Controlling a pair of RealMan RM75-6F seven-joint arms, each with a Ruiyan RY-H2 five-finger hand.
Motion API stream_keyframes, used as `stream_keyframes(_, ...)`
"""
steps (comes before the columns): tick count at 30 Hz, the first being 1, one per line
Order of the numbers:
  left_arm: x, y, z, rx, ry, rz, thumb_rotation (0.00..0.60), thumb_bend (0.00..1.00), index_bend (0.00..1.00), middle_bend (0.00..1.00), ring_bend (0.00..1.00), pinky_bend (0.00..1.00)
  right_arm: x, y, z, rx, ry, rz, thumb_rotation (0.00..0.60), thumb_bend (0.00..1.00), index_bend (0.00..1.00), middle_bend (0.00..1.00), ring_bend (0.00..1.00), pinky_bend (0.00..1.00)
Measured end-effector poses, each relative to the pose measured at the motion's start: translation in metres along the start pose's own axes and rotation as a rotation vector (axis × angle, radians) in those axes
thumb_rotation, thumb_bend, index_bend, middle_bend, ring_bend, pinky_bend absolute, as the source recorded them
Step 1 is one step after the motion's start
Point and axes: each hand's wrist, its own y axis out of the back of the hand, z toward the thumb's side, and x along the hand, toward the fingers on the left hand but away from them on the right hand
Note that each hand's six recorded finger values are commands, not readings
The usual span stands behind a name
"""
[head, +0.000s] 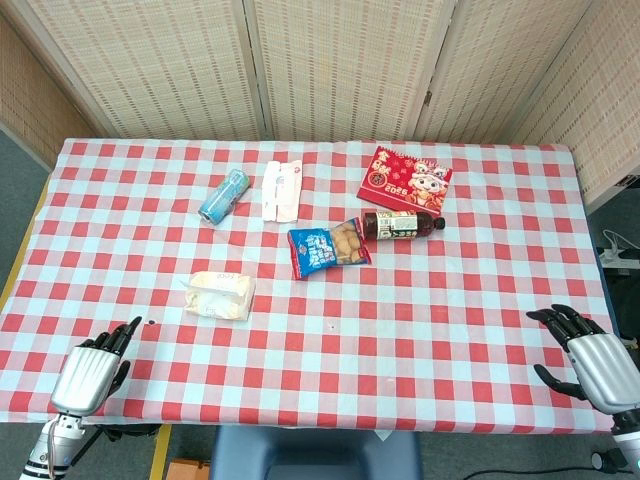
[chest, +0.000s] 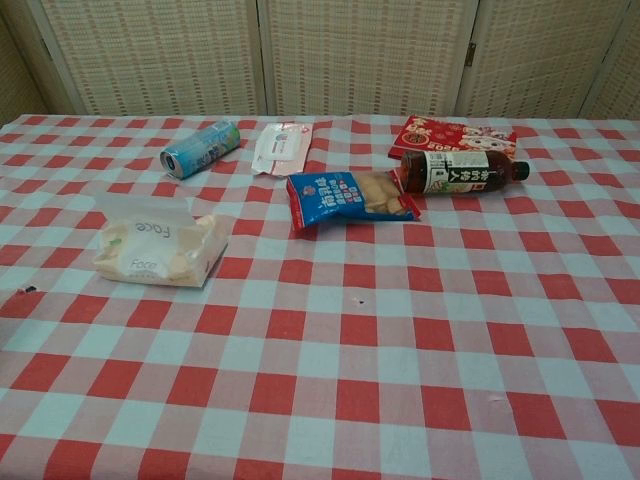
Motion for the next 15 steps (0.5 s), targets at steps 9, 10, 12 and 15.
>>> stream_keyframes(9,-0.001,0.001,0.004,0.002,-0.014,0.008,0.6,0.44,0.1,0.26,0.39,0.64,0.002,0.0,0.001,0.0,0.006,-0.001,0.6,0.19,0.21,0.21,0.11,0.28)
stream_keyframes(10,0.0,0.001,0.006,0.002,-0.017,0.009,0.6,0.44,0.1,0.26,0.39,0.64,0.002,0.001,0.001,-0.002,0.004,-0.001,0.6,0.19,0.21,0.21,0.11,0.28)
stream_keyframes(12,0.002,0.001,0.007,-0.001,-0.024,0.012,0.6,0.44,0.1,0.28,0.39,0.64,0.002,0.001,0.0,-0.003,0.002,-0.001,0.6,0.19,0.21,0.21,0.11,0.28)
stream_keyframes(15,0.008,0.004,0.013,-0.008,-0.044,0.033,0.6,0.44,0.1,0.37,0.48,0.69,0.003,0.001,0.0,0.0,-0.002,0.003,0.6,0.19,0.21,0.21,0.11,0.28)
